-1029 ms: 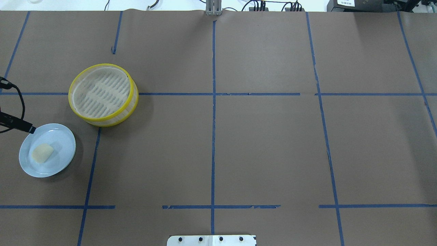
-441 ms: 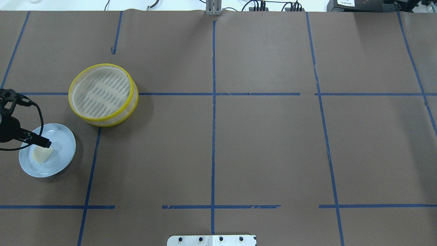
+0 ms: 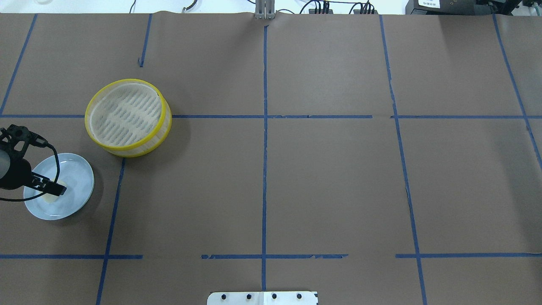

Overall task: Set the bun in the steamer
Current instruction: 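Close the left gripper on the white bun and lift it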

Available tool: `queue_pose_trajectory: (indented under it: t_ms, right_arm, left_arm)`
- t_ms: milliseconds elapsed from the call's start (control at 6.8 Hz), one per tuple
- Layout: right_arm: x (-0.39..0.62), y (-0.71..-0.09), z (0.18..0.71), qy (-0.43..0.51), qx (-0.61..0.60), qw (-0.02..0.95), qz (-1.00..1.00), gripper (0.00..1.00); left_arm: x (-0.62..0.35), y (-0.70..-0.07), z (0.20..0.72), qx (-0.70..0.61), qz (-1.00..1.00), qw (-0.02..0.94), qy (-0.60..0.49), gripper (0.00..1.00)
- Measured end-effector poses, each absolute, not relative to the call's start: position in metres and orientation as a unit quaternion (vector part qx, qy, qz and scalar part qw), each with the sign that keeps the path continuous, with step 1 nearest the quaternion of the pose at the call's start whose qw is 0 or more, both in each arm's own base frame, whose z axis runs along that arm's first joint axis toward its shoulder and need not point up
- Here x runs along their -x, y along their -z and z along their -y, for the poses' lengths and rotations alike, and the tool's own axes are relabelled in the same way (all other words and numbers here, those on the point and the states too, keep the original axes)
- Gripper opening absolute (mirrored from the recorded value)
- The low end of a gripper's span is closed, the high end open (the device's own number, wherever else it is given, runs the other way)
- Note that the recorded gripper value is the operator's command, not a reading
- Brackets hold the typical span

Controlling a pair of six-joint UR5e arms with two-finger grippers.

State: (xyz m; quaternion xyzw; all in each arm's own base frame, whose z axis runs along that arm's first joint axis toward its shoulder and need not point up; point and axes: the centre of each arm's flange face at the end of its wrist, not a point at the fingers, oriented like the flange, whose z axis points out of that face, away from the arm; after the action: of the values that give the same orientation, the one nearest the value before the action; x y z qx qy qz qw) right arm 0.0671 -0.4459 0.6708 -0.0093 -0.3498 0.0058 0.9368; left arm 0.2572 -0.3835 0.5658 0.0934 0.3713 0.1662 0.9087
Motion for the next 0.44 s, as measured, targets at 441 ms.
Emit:
queue_pose_trajectory:
  t_ms: [441]
  right_arm:
    - [-0.0672, -0.6708, 0.4459, -0.006, 0.009, 0.937, 0.35, 1.0]
  left_arm:
    - [-0.2595, -0.5763, 0.3827, -0.09, -0.368, 0.909, -0.176, 0.79]
